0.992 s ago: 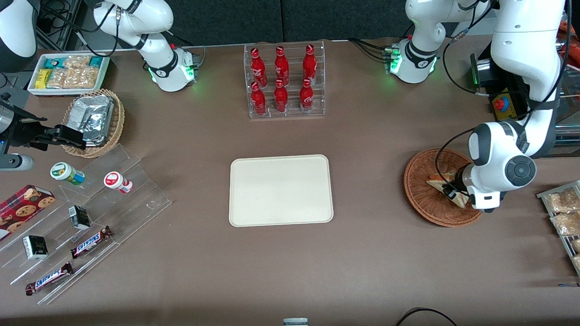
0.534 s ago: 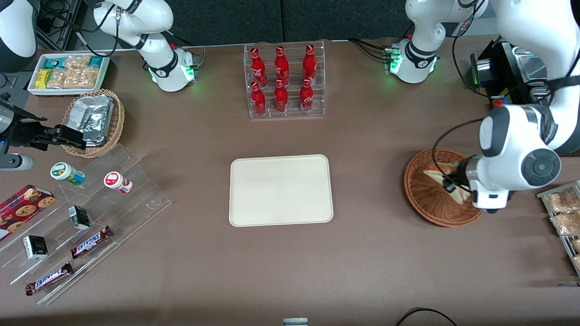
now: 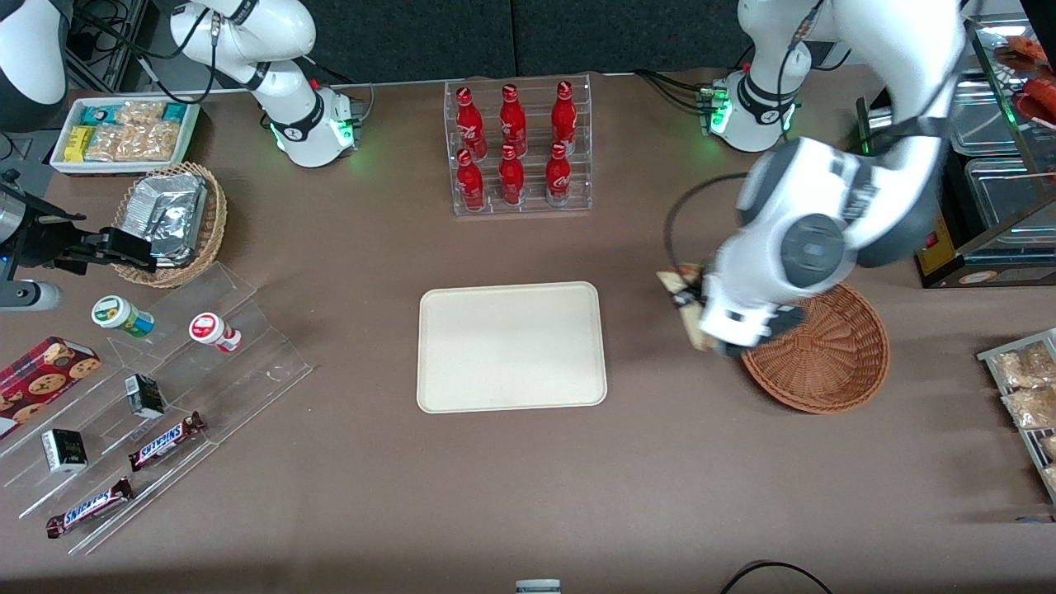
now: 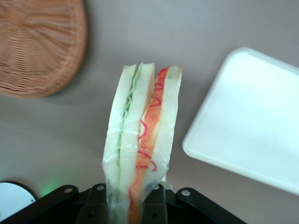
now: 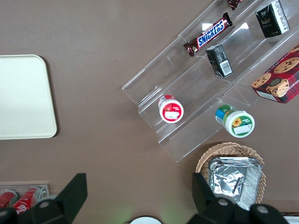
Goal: Place sandwich from basket to tray
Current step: 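Carry the sandwich with the left gripper over the cream tray, then lower the sandwich onto the tray and open the left gripper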
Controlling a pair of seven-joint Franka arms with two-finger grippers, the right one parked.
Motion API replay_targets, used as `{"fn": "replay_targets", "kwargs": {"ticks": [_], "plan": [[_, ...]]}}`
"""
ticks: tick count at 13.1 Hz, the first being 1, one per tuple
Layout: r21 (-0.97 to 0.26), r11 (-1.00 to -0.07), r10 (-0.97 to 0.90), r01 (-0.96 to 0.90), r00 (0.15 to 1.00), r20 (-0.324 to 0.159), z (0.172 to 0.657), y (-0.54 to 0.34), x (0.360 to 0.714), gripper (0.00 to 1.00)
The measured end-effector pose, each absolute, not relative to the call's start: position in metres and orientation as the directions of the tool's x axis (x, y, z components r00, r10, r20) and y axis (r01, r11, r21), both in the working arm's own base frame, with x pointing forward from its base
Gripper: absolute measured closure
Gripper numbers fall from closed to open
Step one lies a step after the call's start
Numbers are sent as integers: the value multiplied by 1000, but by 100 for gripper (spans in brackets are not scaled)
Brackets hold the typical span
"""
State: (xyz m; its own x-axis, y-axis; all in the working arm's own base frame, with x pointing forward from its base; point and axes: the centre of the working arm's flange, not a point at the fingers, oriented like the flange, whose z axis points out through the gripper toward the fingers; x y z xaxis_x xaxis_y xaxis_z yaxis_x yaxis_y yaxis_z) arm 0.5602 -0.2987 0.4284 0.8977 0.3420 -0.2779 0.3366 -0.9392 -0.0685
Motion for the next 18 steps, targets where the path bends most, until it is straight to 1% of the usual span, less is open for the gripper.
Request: {"fn": "replay_targets", "kwargs": {"ticks": [3, 5, 6, 8, 11, 13, 15, 17, 18], "plan": [[-29, -972, 230, 232, 930, -287, 417, -374, 548, 81], [11, -986, 158, 168, 947, -279, 398, -428, 537, 81], [29, -990, 125, 137, 957, -261, 385, -453, 529, 81], [30, -997, 57, 65, 976, -208, 362, -489, 514, 81], [67, -997, -47, -37, 986, -157, 334, -519, 502, 81], [103, -994, -48, -34, 990, -135, 302, -529, 506, 81], [134, -991, 0, 15, 993, -116, 261, -531, 516, 81], [103, -994, 33, 44, 994, -106, 228, -527, 520, 81], [89, -994, 48, 57, 993, -104, 221, -526, 520, 81]]}}
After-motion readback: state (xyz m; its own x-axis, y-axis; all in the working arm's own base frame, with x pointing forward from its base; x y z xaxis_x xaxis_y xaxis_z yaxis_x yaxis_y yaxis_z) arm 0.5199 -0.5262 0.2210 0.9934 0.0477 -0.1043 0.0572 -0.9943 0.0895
